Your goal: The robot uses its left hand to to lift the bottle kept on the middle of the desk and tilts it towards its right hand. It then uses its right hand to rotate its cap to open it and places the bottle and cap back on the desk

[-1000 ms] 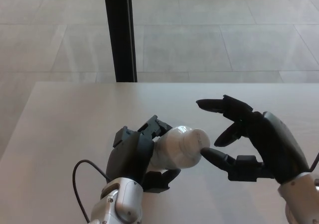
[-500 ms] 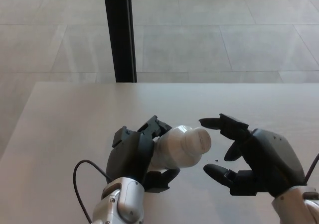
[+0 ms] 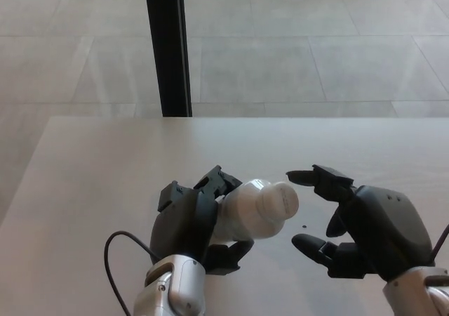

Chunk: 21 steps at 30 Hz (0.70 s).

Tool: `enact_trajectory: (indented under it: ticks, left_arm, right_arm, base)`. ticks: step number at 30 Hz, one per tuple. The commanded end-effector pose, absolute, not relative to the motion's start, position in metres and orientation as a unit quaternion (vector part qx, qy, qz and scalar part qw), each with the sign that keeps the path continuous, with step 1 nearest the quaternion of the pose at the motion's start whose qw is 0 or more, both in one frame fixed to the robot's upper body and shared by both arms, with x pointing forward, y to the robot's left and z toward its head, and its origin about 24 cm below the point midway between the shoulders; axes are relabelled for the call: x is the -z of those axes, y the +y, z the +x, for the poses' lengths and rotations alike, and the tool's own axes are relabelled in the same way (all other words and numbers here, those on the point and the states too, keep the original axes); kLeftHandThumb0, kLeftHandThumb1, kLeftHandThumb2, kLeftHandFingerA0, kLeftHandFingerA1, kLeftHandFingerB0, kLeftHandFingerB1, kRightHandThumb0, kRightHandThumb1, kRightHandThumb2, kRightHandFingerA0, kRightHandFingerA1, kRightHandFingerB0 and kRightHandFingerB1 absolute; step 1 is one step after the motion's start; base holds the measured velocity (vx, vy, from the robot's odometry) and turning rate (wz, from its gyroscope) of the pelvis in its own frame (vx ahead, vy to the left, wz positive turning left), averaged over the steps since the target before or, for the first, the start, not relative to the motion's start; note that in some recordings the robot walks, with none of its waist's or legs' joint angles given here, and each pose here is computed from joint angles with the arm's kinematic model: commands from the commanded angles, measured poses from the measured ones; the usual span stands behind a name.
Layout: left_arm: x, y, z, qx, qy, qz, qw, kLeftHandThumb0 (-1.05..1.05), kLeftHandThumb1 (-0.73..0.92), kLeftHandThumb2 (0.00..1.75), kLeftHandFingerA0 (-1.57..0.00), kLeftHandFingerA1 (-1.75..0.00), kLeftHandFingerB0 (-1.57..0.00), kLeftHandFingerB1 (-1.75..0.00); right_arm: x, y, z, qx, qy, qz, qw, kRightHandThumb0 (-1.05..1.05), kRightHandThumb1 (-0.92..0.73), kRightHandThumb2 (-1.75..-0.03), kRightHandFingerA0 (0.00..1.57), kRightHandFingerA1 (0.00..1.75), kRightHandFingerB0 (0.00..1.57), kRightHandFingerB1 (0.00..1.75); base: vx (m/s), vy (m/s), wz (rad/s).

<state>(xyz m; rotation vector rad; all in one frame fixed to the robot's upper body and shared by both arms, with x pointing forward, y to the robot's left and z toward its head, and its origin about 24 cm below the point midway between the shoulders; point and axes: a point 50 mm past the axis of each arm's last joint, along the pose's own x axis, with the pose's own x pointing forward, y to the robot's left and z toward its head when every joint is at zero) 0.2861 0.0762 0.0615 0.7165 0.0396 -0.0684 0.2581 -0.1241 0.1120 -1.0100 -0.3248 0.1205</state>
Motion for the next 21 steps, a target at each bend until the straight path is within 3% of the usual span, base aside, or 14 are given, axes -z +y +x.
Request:
enact_trajectory:
  ticks: [1, 5, 7, 8, 9, 10, 11, 12, 14, 15, 16, 19, 21]
  left_arm:
    - [-0.0348, 0.0836, 0.2776, 0.051, 0.090, 0.360, 0.927, 0.12, 0.81, 0.91, -0.85, -1.63, -0.71, -1.32]
    - [-0.0328, 0.0836, 0.2780, 0.050, 0.094, 0.363, 0.926, 0.15, 0.81, 0.94, -0.85, -1.64, -0.71, -1.34]
    - [-0.0319, 0.0830, 0.2776, 0.049, 0.092, 0.364, 0.926, 0.12, 0.83, 0.87, -0.86, -1.59, -0.70, -1.18]
    - [-0.0318, 0.0821, 0.2767, 0.049, 0.092, 0.363, 0.926, 0.12, 0.83, 0.86, -0.81, -1.52, -0.68, -1.01]
    - [-0.0319, 0.0819, 0.2767, 0.049, 0.092, 0.363, 0.926, 0.12, 0.83, 0.88, -0.83, -1.53, -0.68, -1.03]
    - [-0.0321, 0.0816, 0.2766, 0.049, 0.092, 0.363, 0.926, 0.13, 0.82, 0.89, -0.82, -1.54, -0.68, -1.07]
    - [-0.0324, 0.0813, 0.2768, 0.050, 0.093, 0.364, 0.925, 0.13, 0.80, 0.94, -0.83, -1.59, -0.68, -1.21]
    - [-0.0325, 0.0812, 0.2770, 0.051, 0.091, 0.365, 0.925, 0.13, 0.81, 0.92, -0.82, -1.59, -0.69, -1.23]
    - [-0.0321, 0.0814, 0.2775, 0.051, 0.089, 0.363, 0.926, 0.13, 0.79, 0.95, -0.84, -1.62, -0.70, -1.31]
    - [-0.0322, 0.0817, 0.2776, 0.050, 0.089, 0.363, 0.926, 0.13, 0.81, 0.92, -0.81, -1.54, -0.67, -1.06]
    - [-0.0322, 0.0822, 0.2777, 0.048, 0.090, 0.362, 0.926, 0.13, 0.81, 0.92, -0.81, -1.54, -0.67, -1.06]
    - [-0.0327, 0.0820, 0.2777, 0.047, 0.090, 0.363, 0.926, 0.12, 0.81, 0.91, -0.84, -1.55, -0.70, -1.10]
    - [-0.0328, 0.0810, 0.2778, 0.047, 0.089, 0.365, 0.926, 0.13, 0.80, 0.92, -0.85, -1.59, -0.70, -1.24]
  right_arm:
    - [-0.1230, -0.1196, 0.2598, -0.047, -0.180, -0.483, 0.856, -0.59, -0.57, -0.57, 0.90, 0.97, 0.33, 0.41]
    - [-0.1257, -0.1176, 0.2595, -0.049, -0.183, -0.480, 0.856, -0.61, -0.59, -0.58, 0.88, 0.97, 0.32, 0.42]
    - [-0.1252, -0.1166, 0.2581, -0.051, -0.185, -0.478, 0.857, -0.61, -0.58, -0.58, 0.89, 0.98, 0.33, 0.42]
    - [-0.1243, -0.1164, 0.2568, -0.054, -0.185, -0.478, 0.857, -0.61, -0.58, -0.58, 0.88, 0.99, 0.34, 0.42]
    - [-0.1239, -0.1162, 0.2567, -0.055, -0.183, -0.479, 0.857, -0.60, -0.58, -0.58, 0.89, 0.98, 0.34, 0.41]
    - [-0.1231, -0.1160, 0.2566, -0.057, -0.182, -0.478, 0.857, -0.65, -0.46, -0.84, 0.89, 0.97, 0.30, 0.52]
    - [-0.1223, -0.1159, 0.2566, -0.058, -0.182, -0.478, 0.857, -0.64, -0.46, -0.84, 0.89, 0.96, 0.30, 0.52]
    - [-0.1218, -0.1158, 0.2566, -0.059, -0.181, -0.478, 0.857, -0.59, -0.58, -0.58, 0.90, 0.98, 0.35, 0.41]
    - [-0.1212, -0.1157, 0.2570, -0.059, -0.182, -0.479, 0.857, -0.59, -0.59, -0.58, 0.91, 0.97, 0.35, 0.40]
    - [-0.1211, -0.1154, 0.2573, -0.059, -0.183, -0.481, 0.856, -0.56, -0.60, -0.58, 0.92, 0.96, 0.35, 0.41]
    - [-0.1209, -0.1151, 0.2577, -0.058, -0.184, -0.483, 0.854, -0.56, -0.60, -0.58, 0.92, 0.96, 0.35, 0.41]
    - [-0.1197, -0.1150, 0.2576, -0.059, -0.184, -0.481, 0.855, -0.53, -0.61, -0.58, 0.95, 0.97, 0.38, 0.43]
    - [-0.1183, -0.1155, 0.2563, -0.063, -0.184, -0.482, 0.854, -0.45, -0.65, -0.60, 0.99, 1.07, 0.45, 0.46]
  base:
    - [0.00, 0.000, 0.00]
    - [0.00, 0.000, 0.00]
    - [0.00, 0.000, 0.00]
    - [0.00, 0.000, 0.00]
    - [0.00, 0.000, 0.00]
    - [0.00, 0.000, 0.00]
    - [0.00, 0.000, 0.00]
    - [0.00, 0.000, 0.00]
    - [0.00, 0.000, 0.00]
    - [0.00, 0.000, 0.00]
    - [0.00, 0.000, 0.00]
    - [0.00, 0.000, 0.00]
    - [0.00, 0.000, 0.00]
